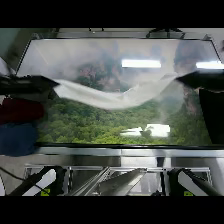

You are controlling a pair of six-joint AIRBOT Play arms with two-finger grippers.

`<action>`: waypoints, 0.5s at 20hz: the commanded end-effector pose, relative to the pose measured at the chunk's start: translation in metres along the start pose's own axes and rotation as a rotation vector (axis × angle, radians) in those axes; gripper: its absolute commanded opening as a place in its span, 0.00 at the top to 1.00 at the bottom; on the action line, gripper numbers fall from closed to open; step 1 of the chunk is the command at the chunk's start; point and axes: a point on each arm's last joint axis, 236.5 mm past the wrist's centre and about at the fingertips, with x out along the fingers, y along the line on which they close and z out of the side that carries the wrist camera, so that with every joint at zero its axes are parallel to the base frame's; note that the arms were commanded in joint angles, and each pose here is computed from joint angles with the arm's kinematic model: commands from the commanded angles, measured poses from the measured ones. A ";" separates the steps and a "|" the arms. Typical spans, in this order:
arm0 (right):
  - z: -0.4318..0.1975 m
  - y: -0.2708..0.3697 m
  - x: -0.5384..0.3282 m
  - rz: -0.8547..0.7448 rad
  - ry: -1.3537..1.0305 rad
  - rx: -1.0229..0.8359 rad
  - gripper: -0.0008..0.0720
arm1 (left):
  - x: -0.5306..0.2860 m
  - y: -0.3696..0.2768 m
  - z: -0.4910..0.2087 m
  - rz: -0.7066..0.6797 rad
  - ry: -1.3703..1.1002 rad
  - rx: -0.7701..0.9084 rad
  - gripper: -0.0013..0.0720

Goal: Fold the shirts.

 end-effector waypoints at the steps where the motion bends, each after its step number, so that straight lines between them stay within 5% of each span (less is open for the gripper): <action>1: 0.082 0.187 -0.087 0.077 -0.443 -0.447 0.95 | -0.096 -0.143 0.062 -0.039 -0.355 0.372 0.96; 6: 0.117 0.257 -0.165 -0.282 -0.828 -0.686 0.96 | -0.171 -0.207 0.075 0.231 -0.606 0.566 0.96; 10: 0.114 0.201 -0.159 -0.413 -0.712 -0.611 0.96 | -0.152 -0.147 0.073 0.219 -0.533 0.398 0.96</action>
